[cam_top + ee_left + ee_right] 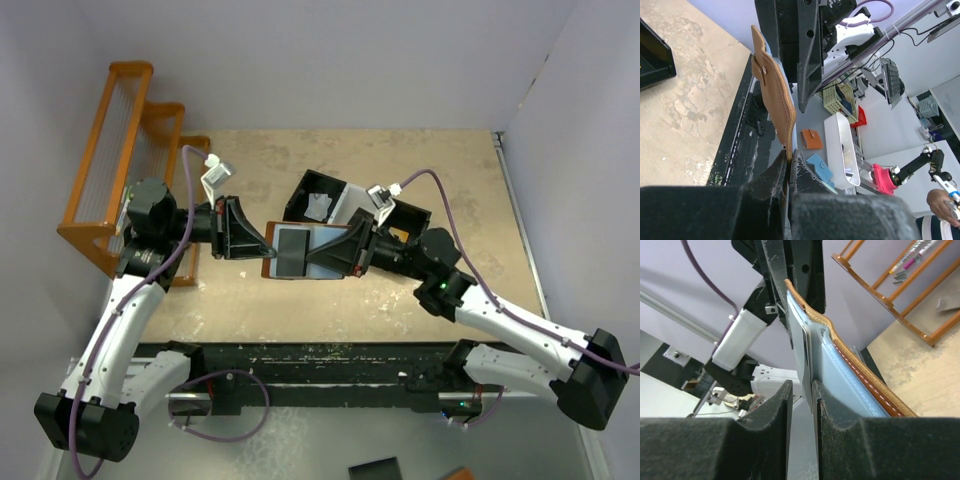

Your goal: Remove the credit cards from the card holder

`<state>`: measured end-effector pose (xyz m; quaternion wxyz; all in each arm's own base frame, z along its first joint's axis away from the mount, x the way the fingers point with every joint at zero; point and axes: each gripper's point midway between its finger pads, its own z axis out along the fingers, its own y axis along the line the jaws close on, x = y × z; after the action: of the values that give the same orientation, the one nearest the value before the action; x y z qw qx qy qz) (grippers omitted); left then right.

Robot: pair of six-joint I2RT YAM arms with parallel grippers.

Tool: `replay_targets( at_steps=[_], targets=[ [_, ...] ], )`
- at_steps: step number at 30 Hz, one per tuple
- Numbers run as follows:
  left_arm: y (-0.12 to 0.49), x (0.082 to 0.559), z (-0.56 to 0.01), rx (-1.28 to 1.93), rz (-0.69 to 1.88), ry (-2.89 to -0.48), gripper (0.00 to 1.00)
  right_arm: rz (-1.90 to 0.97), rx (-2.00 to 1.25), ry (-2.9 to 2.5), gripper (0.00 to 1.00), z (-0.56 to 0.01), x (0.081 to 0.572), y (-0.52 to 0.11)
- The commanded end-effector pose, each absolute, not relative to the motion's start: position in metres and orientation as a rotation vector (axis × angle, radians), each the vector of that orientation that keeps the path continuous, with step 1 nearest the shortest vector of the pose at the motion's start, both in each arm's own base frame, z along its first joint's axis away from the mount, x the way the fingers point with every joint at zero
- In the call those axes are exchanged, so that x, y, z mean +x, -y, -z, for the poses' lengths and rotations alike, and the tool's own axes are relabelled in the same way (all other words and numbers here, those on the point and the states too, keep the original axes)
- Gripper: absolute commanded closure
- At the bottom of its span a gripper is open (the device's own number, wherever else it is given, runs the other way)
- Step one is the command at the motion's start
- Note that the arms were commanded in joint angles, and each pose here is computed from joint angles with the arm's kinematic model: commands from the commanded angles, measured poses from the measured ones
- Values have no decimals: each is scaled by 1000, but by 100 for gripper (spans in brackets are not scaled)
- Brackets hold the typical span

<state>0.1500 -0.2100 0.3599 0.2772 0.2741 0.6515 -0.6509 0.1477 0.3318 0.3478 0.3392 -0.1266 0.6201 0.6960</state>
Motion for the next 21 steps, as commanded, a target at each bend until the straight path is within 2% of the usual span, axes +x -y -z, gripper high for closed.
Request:
replay_targets(
  at_steps=[1, 7, 9, 10, 13, 21],
  targets=[
    [210, 154, -379, 769, 1670, -1663, 100, -1963, -407, -1380, 77, -395, 121, -322],
    [210, 157, -377, 768, 1619, -1667, 100, -1972, -409, -1358, 75, -401, 121, -323],
    [209, 159, -375, 764, 1598, -1669, 100, -1964, -411, -1380, 72, -397, 124, -327],
    [209, 161, -374, 763, 1584, -1668, 100, -1964, -409, -1381, 67, -396, 125, -328],
    [209, 164, -371, 750, 1568, -1682, 100, -1957, -408, -1399, 63, -391, 128, -334],
    [209, 163, -370, 758, 1572, -1684, 100, -1898, -438, -1414, 62, -394, 136, -346]
  ],
)
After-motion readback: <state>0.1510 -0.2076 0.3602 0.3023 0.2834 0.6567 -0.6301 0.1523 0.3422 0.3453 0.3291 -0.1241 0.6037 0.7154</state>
